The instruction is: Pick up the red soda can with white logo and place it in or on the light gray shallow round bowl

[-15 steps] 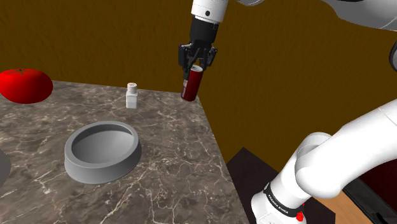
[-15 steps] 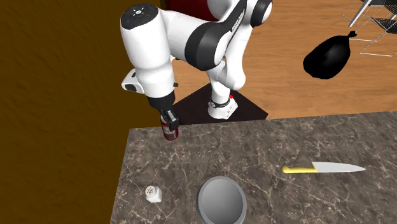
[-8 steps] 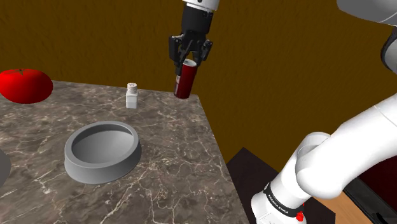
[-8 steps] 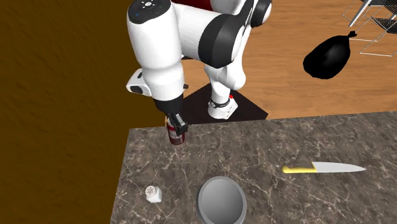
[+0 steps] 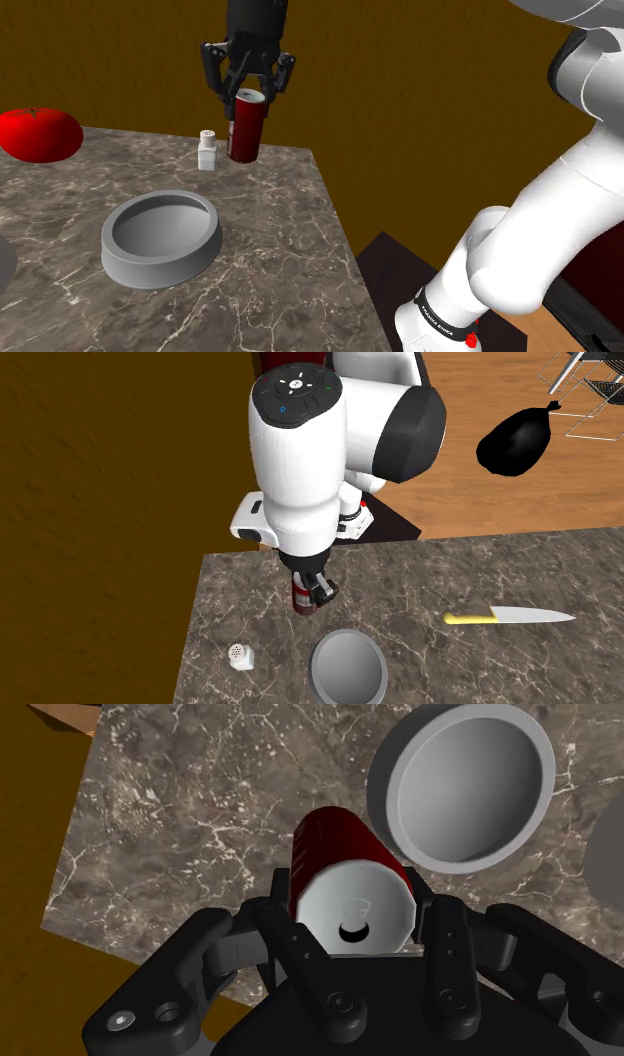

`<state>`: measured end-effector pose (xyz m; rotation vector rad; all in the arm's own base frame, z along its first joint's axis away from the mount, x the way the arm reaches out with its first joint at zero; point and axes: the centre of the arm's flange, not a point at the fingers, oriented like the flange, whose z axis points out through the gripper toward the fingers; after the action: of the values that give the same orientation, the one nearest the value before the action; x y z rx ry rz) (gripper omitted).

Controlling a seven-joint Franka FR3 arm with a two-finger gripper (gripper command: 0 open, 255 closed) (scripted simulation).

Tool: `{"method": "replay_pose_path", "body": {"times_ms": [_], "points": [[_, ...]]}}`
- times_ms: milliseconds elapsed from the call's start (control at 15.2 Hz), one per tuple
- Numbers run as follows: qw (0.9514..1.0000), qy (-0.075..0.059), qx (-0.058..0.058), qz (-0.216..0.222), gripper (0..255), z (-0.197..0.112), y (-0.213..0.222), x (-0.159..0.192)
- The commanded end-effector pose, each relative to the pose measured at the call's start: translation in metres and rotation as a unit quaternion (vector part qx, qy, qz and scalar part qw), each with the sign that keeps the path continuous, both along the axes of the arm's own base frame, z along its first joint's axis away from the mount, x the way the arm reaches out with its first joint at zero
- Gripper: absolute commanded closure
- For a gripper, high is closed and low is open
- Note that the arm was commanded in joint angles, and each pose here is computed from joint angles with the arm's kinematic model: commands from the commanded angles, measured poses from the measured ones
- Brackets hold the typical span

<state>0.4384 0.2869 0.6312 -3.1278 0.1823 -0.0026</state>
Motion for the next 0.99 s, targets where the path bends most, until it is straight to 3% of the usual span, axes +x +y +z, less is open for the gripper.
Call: {"method": "replay_pose_path", "body": {"times_ms": [0,594,924], "points": [[1.0,0.0,0.0,-0.001,255,0.005,0.025,-0.001],[1.0,0.0,0.0,-0.001,255,0.017,0.14,-0.001],[1.0,0.0,0.0,-0.001,255,-0.009,0.14,-0.001]]}}
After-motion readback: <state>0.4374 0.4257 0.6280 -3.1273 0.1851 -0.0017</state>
